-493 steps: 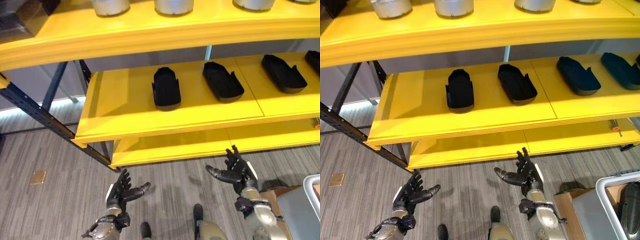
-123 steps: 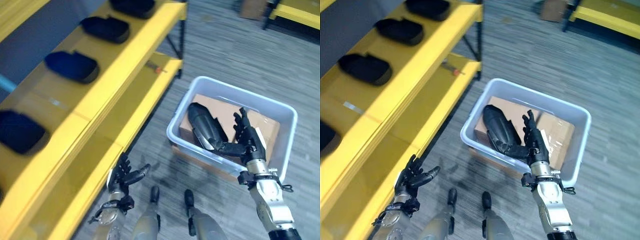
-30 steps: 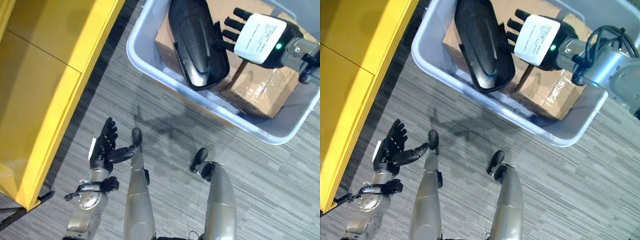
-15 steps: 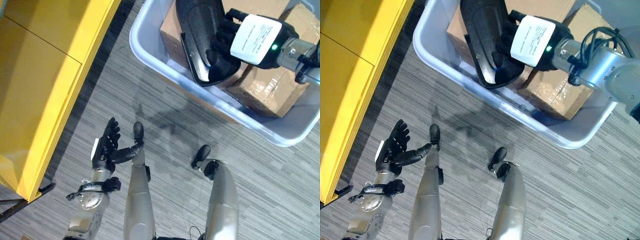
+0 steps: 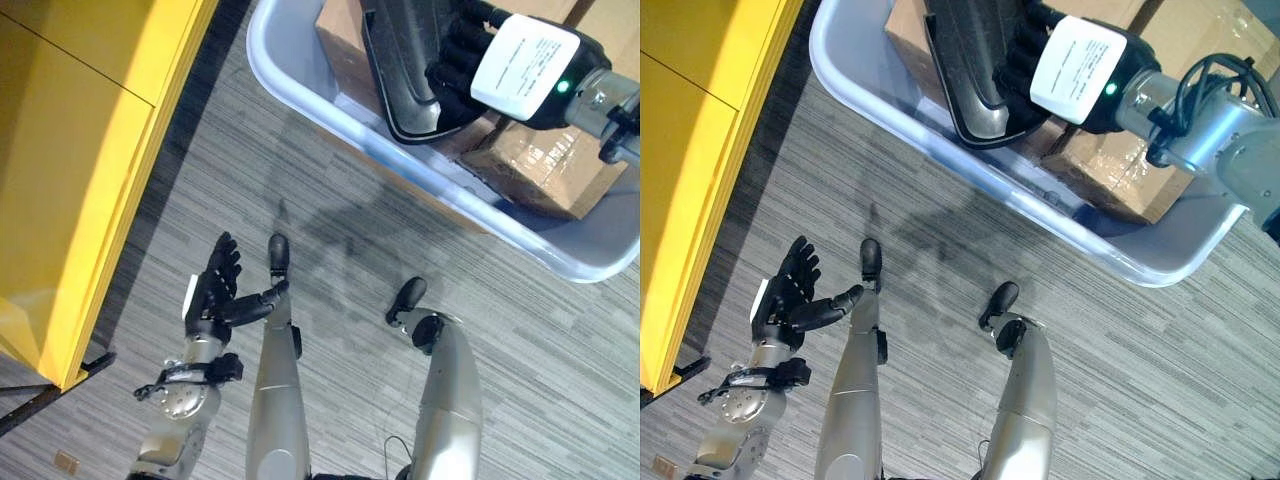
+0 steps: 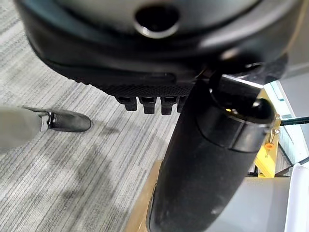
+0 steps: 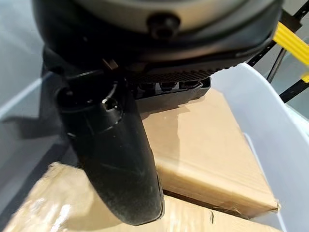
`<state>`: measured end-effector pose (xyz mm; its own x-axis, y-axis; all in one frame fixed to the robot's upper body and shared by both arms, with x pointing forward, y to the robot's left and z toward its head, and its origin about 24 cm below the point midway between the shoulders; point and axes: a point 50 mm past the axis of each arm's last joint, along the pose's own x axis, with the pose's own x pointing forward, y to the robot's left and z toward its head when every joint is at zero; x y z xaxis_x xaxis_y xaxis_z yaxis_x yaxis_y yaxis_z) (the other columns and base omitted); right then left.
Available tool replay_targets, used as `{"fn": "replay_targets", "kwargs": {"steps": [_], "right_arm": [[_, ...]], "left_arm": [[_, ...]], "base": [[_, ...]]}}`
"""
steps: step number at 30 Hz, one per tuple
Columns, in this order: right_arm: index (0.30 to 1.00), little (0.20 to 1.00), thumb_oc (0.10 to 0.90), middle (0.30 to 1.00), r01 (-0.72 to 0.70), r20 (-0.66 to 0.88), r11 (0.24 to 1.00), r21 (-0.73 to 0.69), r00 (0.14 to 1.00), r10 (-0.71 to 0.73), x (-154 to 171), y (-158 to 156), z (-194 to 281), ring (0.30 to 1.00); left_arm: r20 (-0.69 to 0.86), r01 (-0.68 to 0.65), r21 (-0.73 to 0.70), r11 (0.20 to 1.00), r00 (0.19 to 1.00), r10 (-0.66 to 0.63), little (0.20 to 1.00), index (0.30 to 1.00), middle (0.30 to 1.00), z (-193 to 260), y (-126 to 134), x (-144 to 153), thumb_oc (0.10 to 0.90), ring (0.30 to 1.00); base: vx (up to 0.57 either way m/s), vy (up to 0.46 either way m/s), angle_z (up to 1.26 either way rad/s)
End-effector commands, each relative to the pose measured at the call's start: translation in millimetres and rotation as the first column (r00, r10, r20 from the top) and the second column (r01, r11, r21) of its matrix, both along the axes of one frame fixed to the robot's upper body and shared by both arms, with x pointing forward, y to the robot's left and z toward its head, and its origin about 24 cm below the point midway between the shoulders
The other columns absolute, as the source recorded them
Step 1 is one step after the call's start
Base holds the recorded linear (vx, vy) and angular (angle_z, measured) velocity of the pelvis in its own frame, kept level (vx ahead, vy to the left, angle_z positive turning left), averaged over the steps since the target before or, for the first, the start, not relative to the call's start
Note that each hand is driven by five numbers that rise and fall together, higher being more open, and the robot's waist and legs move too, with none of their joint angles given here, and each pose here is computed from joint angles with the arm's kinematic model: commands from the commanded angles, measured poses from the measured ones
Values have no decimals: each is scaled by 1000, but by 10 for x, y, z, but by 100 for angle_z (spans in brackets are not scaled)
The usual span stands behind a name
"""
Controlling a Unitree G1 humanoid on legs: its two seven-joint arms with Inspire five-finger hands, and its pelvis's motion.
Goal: Move parts from the plastic box to the shelf.
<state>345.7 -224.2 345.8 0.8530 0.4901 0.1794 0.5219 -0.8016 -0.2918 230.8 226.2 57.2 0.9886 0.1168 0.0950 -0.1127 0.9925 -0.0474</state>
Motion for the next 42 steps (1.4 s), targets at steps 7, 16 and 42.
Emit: {"fn": "replay_targets", "kwargs": {"steps": [7,16,42], "right_arm": [[300,300,400,300,280,108,956,92,951,-289,73,-575,153,300],[300,300,400,300,231,105,967,102,965,-242,99,-471,127,300],[300,300,400,300,-286,124,946,155,955,268,-254,464,287,300]], "left_arm": [[164,-15,-31,999,986,20,1000,1000,1000,278,59,-7,900,1000],[159,-8,-61,998,987,18,1000,1000,1000,252,-6,22,900,1000],[151,-3,-128,992,988,22,1000,1000,1000,226,-109,101,900,1000]], "base": [[30,-17,17],[13,42,13],[-28,83,-1]]}}
